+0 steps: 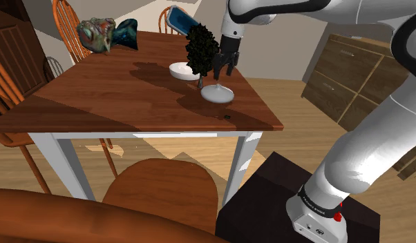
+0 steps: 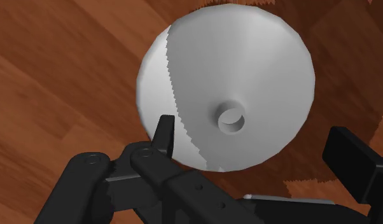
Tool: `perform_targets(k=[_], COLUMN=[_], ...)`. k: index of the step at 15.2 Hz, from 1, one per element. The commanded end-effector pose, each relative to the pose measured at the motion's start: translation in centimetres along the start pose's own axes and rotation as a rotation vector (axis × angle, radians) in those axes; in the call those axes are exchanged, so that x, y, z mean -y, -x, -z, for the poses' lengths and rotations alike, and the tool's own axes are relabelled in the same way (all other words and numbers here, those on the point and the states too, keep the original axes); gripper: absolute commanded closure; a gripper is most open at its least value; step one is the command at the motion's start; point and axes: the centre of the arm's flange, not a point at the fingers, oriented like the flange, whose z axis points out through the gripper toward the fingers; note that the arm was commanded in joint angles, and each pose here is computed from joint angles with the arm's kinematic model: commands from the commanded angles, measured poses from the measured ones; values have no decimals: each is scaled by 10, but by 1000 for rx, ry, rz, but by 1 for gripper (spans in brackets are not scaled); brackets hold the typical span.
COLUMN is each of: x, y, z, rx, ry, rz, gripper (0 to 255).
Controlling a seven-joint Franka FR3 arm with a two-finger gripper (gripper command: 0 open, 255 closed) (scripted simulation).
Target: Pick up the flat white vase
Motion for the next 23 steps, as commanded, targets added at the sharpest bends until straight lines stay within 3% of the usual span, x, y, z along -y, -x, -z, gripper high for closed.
perform_targets(k=[1, 7, 8, 17, 23], x=[-1, -2, -2, -2, -1], y=[-3, -2, -1, -2, -3], z=[-9, -33, -33, -33, -2], rx=[-2, -2, -2, -2, -2], ry=[0, 0, 0, 0, 0], rz=[0, 0, 0, 0, 0], gripper=[0, 0, 255, 255, 255])
